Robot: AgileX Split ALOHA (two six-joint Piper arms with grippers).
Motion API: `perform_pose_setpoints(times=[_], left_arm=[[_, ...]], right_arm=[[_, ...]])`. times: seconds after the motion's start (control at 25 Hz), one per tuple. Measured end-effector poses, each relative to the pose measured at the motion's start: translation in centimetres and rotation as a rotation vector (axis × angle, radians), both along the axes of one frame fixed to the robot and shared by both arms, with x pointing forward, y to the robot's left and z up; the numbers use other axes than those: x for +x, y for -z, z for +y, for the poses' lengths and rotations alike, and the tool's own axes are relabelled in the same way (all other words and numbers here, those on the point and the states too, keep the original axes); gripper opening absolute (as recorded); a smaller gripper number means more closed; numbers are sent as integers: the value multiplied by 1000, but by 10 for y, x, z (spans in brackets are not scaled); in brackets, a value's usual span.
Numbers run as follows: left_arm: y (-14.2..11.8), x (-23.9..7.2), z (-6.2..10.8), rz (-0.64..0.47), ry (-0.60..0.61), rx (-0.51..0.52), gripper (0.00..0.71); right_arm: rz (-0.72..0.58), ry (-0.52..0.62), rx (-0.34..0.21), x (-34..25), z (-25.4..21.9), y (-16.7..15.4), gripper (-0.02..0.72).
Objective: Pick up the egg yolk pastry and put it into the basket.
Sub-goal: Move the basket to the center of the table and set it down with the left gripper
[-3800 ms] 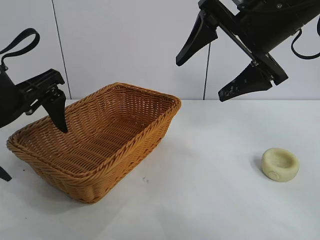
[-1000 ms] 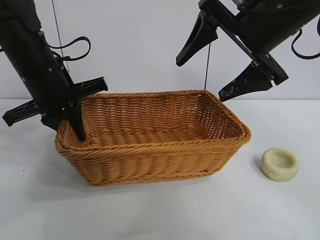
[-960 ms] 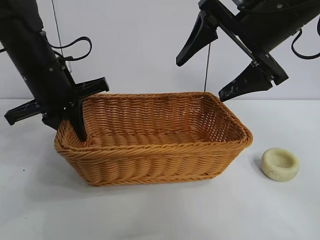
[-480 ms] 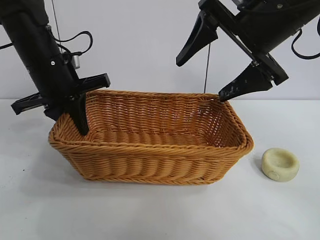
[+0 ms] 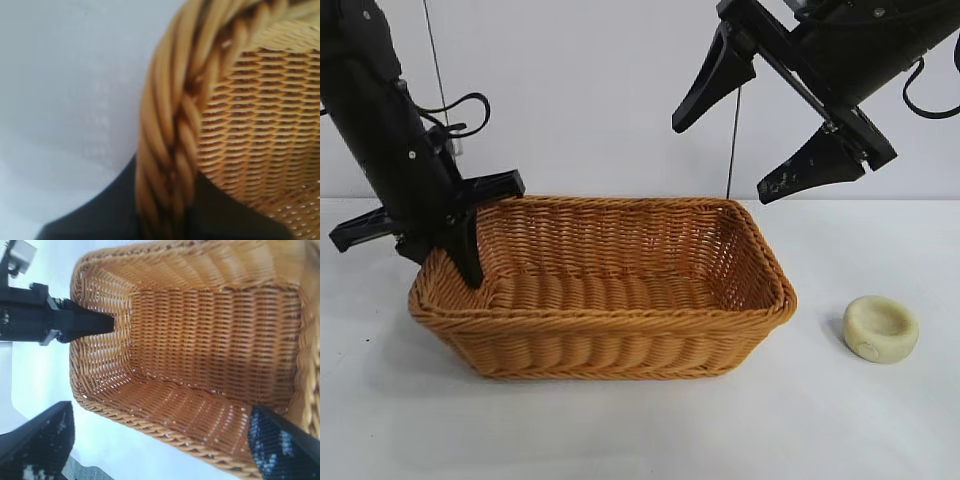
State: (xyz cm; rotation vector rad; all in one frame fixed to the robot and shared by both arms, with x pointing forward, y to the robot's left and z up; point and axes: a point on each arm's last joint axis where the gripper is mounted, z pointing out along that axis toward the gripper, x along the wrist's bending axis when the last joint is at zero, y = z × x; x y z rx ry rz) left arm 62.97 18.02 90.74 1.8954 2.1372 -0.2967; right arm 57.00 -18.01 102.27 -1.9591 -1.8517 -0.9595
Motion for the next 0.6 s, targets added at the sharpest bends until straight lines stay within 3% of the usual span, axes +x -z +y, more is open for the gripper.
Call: perform_pose_setpoints(times=[0.28, 0.36, 0.44, 0.6], left_arm=[[7, 0, 0, 11, 1, -8, 92], [7, 0, -1, 11, -1, -11, 120], [8, 0, -2, 20, -8, -20, 222], [10, -1, -2, 39, -4, -22, 562]], right_arm=[[0, 0, 0, 0, 0, 0, 675], [0, 0, 0, 0, 0, 0, 675], [0, 0, 0, 0, 0, 0, 675], [0, 0, 0, 0, 0, 0, 675]])
